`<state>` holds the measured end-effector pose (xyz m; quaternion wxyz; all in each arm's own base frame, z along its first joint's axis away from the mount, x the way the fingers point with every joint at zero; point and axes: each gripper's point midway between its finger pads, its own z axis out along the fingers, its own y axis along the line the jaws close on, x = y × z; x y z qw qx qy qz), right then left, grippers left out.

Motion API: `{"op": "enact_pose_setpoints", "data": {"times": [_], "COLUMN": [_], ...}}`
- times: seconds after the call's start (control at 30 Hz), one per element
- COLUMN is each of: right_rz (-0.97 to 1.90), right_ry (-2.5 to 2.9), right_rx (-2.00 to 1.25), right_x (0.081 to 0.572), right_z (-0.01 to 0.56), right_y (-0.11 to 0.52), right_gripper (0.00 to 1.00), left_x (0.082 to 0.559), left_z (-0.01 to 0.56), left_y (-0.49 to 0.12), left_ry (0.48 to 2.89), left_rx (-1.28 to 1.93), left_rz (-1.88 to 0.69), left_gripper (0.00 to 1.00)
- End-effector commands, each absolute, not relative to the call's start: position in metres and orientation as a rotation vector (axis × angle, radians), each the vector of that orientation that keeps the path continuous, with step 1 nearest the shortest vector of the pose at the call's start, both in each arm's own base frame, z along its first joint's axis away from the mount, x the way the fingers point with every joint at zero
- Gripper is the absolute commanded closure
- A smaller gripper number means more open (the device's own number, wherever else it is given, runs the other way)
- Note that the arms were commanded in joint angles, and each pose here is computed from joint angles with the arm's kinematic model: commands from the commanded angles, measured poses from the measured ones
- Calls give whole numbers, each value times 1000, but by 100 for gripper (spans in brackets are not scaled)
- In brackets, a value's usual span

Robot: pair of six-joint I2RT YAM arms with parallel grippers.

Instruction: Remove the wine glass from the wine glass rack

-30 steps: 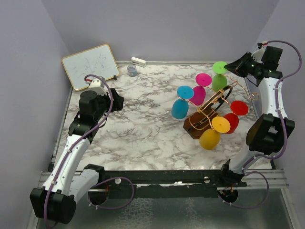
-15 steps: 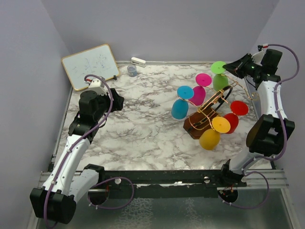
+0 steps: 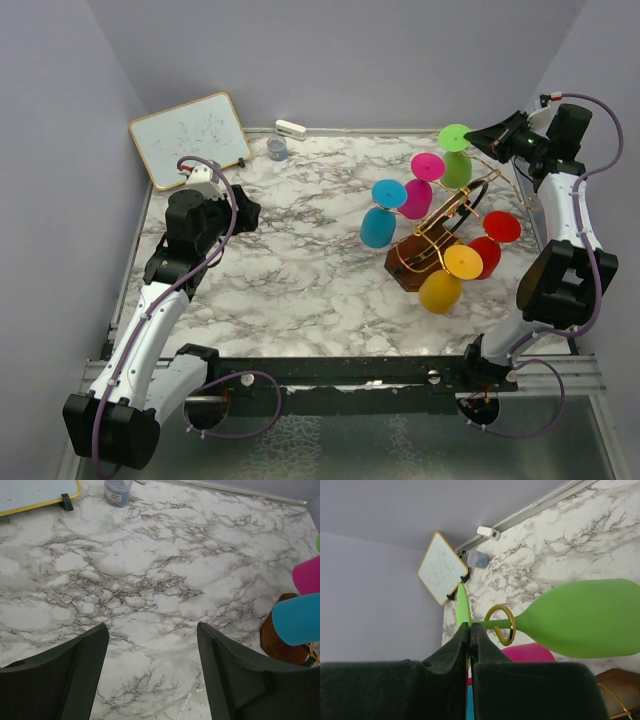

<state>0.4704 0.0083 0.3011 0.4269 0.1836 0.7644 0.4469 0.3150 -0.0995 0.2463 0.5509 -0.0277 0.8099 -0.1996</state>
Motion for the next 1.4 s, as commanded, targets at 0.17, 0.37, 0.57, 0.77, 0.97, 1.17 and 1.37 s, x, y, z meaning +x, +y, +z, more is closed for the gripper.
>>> {"op": "enact_pose_setpoints", "data": {"times": [0.17, 0.37, 0.57, 0.77, 0.97, 1.17, 1.37], "right_rz": [1132, 1055, 903, 747, 720, 657, 538], "right_ry": [1895, 1904, 1870, 1812, 1743, 1666, 1595], "right_rx": [373, 446, 554, 583, 414, 141, -171], "right_x": [453, 442, 432, 438, 463, 485, 477], "right_z": [323, 313, 314, 333, 374, 434, 488], "right_y": [18, 13, -3, -25, -27, 22, 145], "right_gripper": [99, 99, 99, 99, 99, 99, 99], "left_x": [315, 314, 314, 313, 314, 318, 323], "left_z": [249, 250, 251, 252, 252, 248, 245], "left_y": [-104, -105, -104, -104, -104, -103, -86], "left_ry": [1899, 1896, 1893, 1890, 1891, 1903, 1941], "left_rx": [-52, -49, -50, -50, -57, -88, -201], "left_rz": [-501, -504, -503, -502, -504, -506, -465], "left_gripper": [26, 26, 26, 26, 26, 24, 12]}}
